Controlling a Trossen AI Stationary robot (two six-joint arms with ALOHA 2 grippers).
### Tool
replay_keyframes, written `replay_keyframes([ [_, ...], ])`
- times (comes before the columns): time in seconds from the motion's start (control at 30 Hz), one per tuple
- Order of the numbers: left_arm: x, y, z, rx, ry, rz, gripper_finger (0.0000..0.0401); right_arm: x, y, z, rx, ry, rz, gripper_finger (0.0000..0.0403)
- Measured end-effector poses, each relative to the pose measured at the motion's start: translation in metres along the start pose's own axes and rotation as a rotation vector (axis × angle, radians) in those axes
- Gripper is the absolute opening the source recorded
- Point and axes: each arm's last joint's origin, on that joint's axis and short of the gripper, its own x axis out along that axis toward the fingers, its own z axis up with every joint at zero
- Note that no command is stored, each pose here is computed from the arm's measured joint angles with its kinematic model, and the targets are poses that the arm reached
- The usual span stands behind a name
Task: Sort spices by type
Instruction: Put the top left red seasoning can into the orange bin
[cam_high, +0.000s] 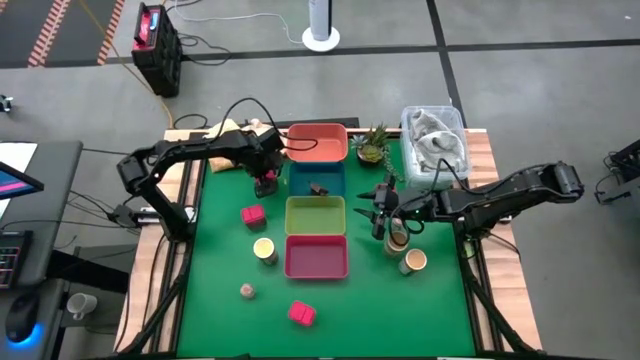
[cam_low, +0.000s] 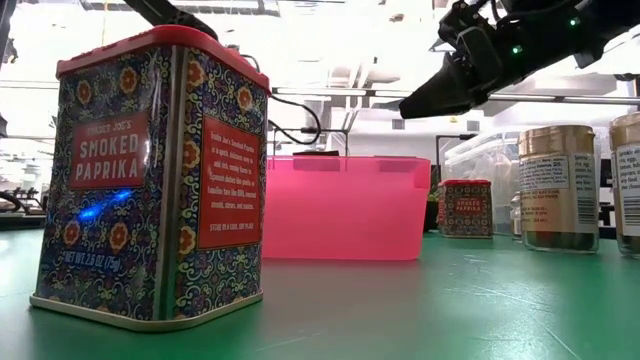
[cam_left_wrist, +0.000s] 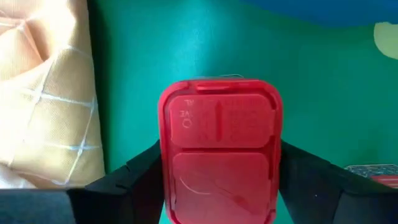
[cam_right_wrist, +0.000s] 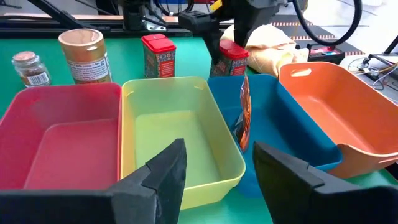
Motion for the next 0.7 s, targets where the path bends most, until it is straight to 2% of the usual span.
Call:
replay_keyframes([
  [0.2,0.0,0.0,0.0,-0.008,-0.004,0.002,0.0206,0.0,0.0,0.0,0.0,0.0,0.0,0.0213],
  [0.4,-0.002,0.001,0.003,0.001,-0.009,0.014,0.0206,0.0,0.0,0.0,0.0,0.0,0.0,0.0213],
  [0.57,-0.033,0.006,0.021,0.033,-0.049,0.031,0.0206,0.0,0.0,0.0,-0.002,0.001,0.0,0.0213],
  [0.7,-0.068,0.012,0.037,0.085,-0.1,0.111,0.0206,0.0,0.0,0.0,-0.009,0.002,0.0,0.0213],
])
